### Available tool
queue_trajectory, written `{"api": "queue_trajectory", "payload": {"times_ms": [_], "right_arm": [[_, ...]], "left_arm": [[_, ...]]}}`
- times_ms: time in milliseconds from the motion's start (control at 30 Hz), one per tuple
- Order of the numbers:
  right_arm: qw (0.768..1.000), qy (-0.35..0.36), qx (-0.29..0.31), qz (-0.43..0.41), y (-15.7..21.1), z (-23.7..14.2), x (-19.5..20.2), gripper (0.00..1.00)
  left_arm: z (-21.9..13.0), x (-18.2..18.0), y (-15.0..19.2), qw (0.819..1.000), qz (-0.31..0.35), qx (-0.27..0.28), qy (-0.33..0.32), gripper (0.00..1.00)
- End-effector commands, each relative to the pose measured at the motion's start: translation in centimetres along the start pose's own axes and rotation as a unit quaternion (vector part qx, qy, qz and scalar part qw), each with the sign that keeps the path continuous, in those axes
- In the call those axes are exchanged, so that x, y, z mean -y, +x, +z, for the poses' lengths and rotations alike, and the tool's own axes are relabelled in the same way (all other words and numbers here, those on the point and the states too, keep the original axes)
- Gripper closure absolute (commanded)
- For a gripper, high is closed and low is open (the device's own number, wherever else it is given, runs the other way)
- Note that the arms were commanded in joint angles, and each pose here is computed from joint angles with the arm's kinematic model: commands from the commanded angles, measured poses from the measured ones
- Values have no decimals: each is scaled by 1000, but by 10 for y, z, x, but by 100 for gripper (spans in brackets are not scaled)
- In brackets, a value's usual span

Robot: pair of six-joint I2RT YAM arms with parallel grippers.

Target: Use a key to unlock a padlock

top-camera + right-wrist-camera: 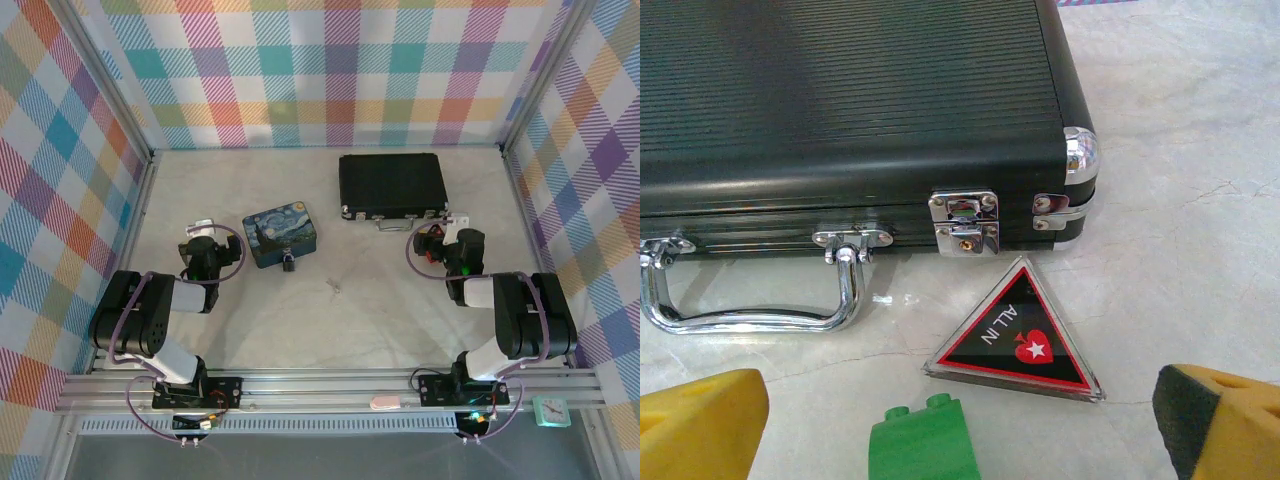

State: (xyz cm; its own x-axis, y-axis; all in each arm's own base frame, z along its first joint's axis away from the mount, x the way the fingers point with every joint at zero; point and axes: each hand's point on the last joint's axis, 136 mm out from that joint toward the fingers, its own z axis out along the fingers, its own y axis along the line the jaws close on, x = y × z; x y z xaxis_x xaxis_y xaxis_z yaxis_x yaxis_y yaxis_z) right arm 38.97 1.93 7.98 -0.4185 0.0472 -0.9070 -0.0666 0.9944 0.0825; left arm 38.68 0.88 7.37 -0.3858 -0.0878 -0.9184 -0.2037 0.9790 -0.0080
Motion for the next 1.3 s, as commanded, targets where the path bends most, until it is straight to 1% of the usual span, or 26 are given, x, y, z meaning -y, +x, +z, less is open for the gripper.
{"api": "queue_trajectory", "payload": {"times_ms": [0,700,933,1000,1133,1167,1200,1233,1267], "right_arm": [[1000,-8,23,-5,-14,3,-1,1],[1000,-7,22,-4,-14,3,-1,1],[1000,-16,17,-10,-20,2,-5,1],[1000,-16,15,-14,-28,-3,-8,1],[1000,18,3,-16,-45,-19,-9,1],[1000,19,-9,0,-48,-23,-12,0],[999,17,-25,20,-51,-27,-17,2],[998,14,-43,39,-50,-31,-23,3],[996,1,-65,57,-50,-35,-34,4]], "left_arm": [[2,4,-14,1000,0,23,2,0],[3,4,-14,1000,-1,22,2,0],[2,3,-16,1000,-1,27,-2,0],[-2,2,-21,1000,1,18,-5,0],[-20,-6,-54,999,1,20,-40,3],[-27,-9,-65,998,-18,29,-48,3],[-32,-8,-72,998,-36,29,-42,3],[-39,-3,-81,998,-54,35,-25,3],[-44,2,-85,997,-75,28,-10,3]]}}
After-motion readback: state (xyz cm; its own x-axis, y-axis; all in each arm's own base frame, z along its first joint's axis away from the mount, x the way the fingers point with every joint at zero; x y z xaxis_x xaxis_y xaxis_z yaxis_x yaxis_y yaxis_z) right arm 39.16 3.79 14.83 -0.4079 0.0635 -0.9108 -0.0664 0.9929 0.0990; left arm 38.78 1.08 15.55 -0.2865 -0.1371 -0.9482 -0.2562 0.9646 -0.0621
